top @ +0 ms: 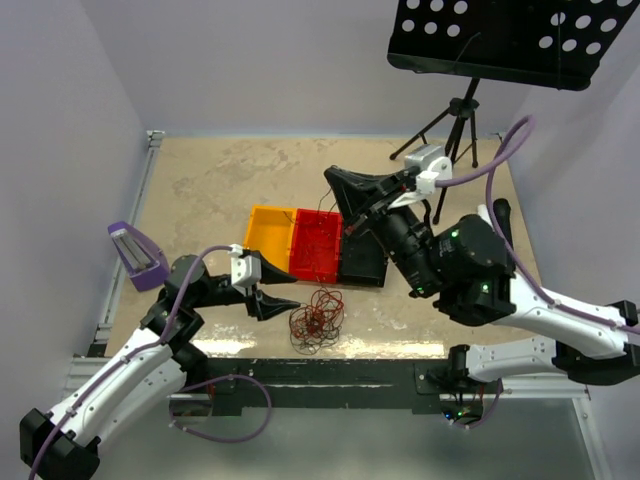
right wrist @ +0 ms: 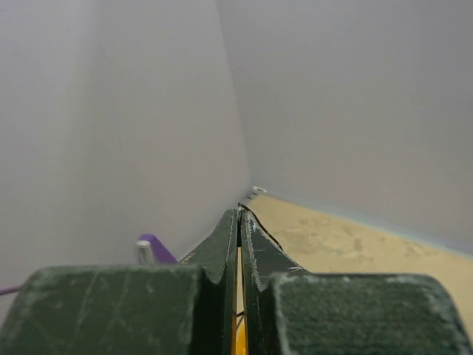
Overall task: Untangle the cables
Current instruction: Untie the cable, then place the cable in the bin.
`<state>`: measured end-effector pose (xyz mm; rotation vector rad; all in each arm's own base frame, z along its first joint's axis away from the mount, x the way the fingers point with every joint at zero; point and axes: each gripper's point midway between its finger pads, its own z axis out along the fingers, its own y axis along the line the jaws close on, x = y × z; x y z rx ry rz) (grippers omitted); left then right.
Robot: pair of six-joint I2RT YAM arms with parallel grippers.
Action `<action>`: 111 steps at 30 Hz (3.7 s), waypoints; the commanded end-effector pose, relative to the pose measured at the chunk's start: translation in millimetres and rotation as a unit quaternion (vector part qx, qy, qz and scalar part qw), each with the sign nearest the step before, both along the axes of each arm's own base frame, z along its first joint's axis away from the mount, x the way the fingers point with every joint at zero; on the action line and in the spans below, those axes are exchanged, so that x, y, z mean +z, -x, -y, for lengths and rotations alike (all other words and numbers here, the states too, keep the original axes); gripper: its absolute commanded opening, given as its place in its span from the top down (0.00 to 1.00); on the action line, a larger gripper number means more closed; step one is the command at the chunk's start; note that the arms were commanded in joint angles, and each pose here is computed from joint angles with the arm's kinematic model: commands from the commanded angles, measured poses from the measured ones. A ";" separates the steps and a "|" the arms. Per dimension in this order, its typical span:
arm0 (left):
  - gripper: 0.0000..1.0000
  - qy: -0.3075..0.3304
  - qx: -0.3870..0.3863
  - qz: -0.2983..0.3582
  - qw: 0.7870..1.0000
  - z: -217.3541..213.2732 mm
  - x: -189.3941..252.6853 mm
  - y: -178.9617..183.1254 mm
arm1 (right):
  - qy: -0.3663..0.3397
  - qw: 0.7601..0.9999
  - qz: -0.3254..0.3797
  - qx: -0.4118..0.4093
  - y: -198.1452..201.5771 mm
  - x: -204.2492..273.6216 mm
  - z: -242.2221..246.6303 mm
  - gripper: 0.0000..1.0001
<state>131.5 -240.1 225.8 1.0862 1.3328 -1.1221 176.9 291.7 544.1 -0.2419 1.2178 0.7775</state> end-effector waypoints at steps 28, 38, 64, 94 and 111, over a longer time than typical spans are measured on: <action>0.41 0.013 0.004 0.059 0.998 -1.9 32.8 -3.8 | 0.080 0.966 -0.112 -0.218 -144.9 -172.8 68.6 1.00; 0.41 0.016 -0.001 0.055 0.998 -0.8 32.2 -2.6 | 0.045 0.966 -0.100 -0.235 -144.7 -147.0 91.5 1.00; 0.41 0.017 -0.001 0.063 0.998 -2.6 38.5 -1.5 | 0.065 0.967 -0.103 -0.225 -166.9 -166.6 76.6 1.00; 0.41 0.019 -0.005 0.062 0.998 -3.1 36.5 0.8 | 0.170 0.898 -0.282 -0.293 -197.7 -361.2 91.4 1.00; 0.41 0.024 -0.009 0.061 0.998 -2.3 38.8 1.6 | 0.156 0.872 -0.297 -0.355 -191.8 -364.4 118.0 1.00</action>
